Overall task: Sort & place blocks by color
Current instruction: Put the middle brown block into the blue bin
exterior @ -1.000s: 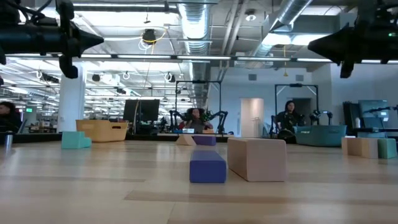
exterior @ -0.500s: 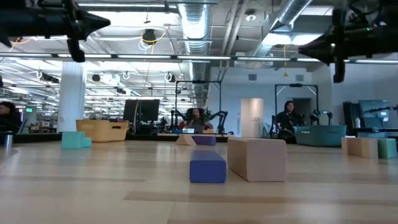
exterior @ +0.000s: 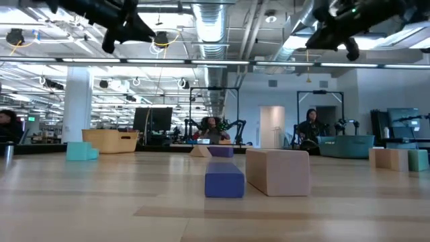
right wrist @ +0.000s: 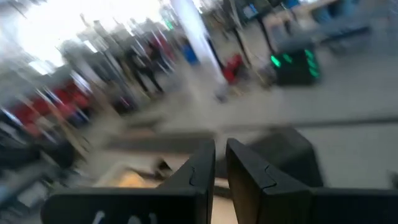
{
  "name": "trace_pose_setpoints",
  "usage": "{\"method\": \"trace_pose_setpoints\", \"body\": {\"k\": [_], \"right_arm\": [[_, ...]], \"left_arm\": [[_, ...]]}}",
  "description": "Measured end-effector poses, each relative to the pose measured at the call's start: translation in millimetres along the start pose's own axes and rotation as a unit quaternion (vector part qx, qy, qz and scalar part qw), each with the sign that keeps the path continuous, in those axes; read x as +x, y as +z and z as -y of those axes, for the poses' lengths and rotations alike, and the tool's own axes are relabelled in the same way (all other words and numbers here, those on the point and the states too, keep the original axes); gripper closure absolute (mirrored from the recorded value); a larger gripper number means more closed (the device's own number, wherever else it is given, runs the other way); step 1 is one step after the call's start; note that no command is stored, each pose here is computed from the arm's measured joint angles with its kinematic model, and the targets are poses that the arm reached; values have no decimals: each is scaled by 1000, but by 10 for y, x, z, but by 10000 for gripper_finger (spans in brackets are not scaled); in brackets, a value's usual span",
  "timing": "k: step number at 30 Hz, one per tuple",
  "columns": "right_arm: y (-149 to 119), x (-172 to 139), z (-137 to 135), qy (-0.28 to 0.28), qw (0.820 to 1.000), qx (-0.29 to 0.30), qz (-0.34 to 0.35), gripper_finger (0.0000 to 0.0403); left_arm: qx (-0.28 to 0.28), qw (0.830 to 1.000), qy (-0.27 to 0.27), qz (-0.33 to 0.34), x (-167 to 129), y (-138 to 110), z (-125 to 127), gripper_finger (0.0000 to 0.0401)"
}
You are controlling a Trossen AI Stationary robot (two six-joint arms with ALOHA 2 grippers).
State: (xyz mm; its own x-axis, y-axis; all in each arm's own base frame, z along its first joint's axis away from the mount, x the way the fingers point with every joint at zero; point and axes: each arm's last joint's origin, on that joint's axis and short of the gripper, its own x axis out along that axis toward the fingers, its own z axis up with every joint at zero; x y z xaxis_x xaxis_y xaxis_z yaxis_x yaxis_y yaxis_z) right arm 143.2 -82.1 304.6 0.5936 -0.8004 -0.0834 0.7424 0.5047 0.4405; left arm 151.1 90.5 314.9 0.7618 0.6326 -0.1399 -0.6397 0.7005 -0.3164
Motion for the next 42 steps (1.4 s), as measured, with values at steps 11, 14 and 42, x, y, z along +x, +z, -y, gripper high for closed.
{"method": "trace_pose_setpoints", "body": {"k": [11,14,42], "right_arm": [[-199,431,0,-74,947,28,-311,337],[-322,506,-48,-68,934,55,-347,337],[-1123,585,-421,-84,868,-10,-490,278]], "left_arm": [[86,987,-117,-70,581,151,-127,295],[74,980,-162,-86,783,41,-88,296],[119,981,-102,-110,1073,-344,212,297]]}}
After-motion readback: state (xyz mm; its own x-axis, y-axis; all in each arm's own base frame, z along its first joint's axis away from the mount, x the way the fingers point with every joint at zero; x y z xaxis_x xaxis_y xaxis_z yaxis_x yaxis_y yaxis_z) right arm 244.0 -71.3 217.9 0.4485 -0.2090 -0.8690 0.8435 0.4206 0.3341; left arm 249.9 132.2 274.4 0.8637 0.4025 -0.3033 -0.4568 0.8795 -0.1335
